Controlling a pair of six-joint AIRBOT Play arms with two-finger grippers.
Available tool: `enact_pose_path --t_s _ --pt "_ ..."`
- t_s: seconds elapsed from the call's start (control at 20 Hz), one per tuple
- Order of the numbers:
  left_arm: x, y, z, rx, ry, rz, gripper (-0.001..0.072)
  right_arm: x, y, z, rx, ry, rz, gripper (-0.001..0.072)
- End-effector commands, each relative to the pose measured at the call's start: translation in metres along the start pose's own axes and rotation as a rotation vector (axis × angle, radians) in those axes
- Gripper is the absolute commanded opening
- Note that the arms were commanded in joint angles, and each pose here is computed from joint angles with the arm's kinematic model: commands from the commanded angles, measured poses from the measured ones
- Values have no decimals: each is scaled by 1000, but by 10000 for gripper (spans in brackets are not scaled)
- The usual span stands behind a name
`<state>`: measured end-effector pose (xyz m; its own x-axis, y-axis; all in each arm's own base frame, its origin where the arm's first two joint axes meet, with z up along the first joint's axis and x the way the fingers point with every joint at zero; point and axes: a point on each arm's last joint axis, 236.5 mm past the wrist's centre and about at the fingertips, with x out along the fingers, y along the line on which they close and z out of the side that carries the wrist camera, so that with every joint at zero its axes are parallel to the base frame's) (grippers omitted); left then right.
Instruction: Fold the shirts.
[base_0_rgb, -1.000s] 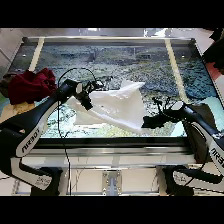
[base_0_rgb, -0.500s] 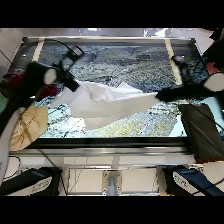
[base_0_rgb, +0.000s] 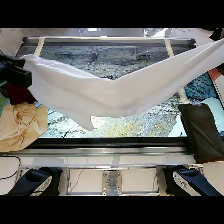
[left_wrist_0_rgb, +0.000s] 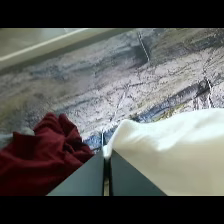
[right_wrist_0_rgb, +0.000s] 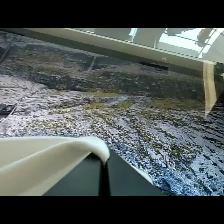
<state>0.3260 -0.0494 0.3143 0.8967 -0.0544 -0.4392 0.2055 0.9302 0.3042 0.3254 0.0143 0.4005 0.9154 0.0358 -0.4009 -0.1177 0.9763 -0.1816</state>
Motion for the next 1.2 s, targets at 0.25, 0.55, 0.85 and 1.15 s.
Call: enact_pose_path --t_s 0.25,0.55,0.85,1.15 --pt "150 -50 -182 21 734 -70 10 214 7 -103 136 427 73 6" --pt "284 -69 -280 -41 812 -65 11 368 41 -199 303 529 120 8" --pt "337 -69 -230 -127 517 -44 12 414 51 -193 467 403 133 88" --pt "282 -9 -180 -174 475 68 712 357 37 -150 392 458 165 595"
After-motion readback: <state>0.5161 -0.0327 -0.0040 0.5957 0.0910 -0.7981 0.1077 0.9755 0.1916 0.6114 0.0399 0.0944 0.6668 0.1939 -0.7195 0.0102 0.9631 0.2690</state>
